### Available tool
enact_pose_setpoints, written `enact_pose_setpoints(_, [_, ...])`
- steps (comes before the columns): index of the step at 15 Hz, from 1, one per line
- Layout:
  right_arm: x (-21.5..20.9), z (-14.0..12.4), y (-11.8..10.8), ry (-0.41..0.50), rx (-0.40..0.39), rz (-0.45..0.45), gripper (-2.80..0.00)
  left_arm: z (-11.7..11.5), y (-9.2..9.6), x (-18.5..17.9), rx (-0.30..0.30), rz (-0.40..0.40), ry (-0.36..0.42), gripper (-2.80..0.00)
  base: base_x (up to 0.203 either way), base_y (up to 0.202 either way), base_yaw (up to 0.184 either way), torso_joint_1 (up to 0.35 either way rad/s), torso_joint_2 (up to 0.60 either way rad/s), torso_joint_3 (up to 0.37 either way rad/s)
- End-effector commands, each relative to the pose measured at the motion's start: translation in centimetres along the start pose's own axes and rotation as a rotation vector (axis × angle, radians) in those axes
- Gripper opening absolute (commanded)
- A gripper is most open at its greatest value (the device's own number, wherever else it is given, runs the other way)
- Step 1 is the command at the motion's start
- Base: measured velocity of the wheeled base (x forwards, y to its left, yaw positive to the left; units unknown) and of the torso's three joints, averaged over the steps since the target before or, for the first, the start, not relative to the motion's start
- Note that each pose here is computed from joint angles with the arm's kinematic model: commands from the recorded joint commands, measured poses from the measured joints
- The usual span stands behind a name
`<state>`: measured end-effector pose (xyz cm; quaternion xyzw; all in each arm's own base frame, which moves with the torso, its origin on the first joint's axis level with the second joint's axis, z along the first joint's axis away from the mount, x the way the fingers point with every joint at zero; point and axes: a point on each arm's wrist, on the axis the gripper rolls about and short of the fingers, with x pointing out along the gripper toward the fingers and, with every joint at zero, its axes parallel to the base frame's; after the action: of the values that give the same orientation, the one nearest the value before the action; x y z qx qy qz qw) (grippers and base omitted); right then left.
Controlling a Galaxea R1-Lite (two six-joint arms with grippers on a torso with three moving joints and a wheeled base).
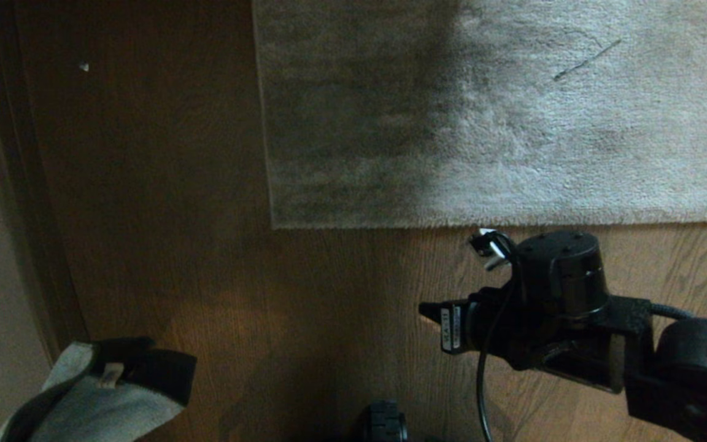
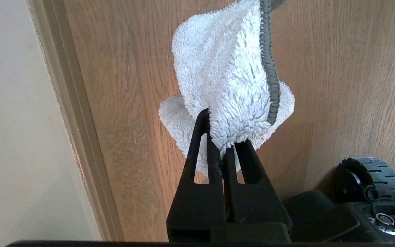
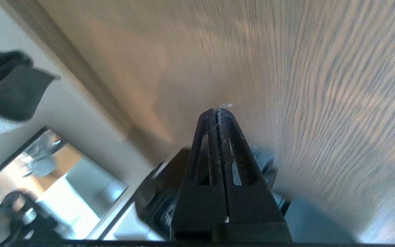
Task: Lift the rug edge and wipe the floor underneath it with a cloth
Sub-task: Lift up the carpet
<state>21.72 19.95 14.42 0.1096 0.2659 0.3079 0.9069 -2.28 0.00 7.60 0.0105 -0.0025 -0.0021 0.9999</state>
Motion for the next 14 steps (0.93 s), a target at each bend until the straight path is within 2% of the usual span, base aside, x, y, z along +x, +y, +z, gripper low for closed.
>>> enact_pose_setpoints(1, [0.6,0.6,0.9,-0.018,-0.082,-0.036,-2.80,0.0,0.0,0.0,0.000,0.000,-0.001,-2.80,0.000,0.000,0.000,0.000,0.00,0.000])
enact_pose_setpoints(3, [0.9,0.6,0.7,-0.040,-0.126,-0.161,-2.80,0.0,0.0,0.0,0.000,0.000,-0.001,-2.80,0.000,0.000,0.000,0.000,0.00,0.000])
enact_pose_setpoints(8, [1.0,0.4,0.7,-0.061,-0.138,-0.212,-2.80,0.0,0.0,0.0,0.000,0.000,-0.002,-2.80,0.000,0.000,0.000,0.000,0.00,0.000])
enact_pose_setpoints(9, [1.2,0.2,0.6,-0.065,-0.142,-0.244,-2.80,0.0,0.0,0.0,0.000,0.000,-0.001,-2.80,0.000,0.000,0.000,0.000,0.00,0.000])
enact_pose_setpoints(14, [2.6,0.2,0.3,-0.077,-0.255,-0.388,-2.80,0.0,0.0,0.0,0.000,0.000,-0.001,-2.80,0.000,0.000,0.000,0.000,0.00,0.000])
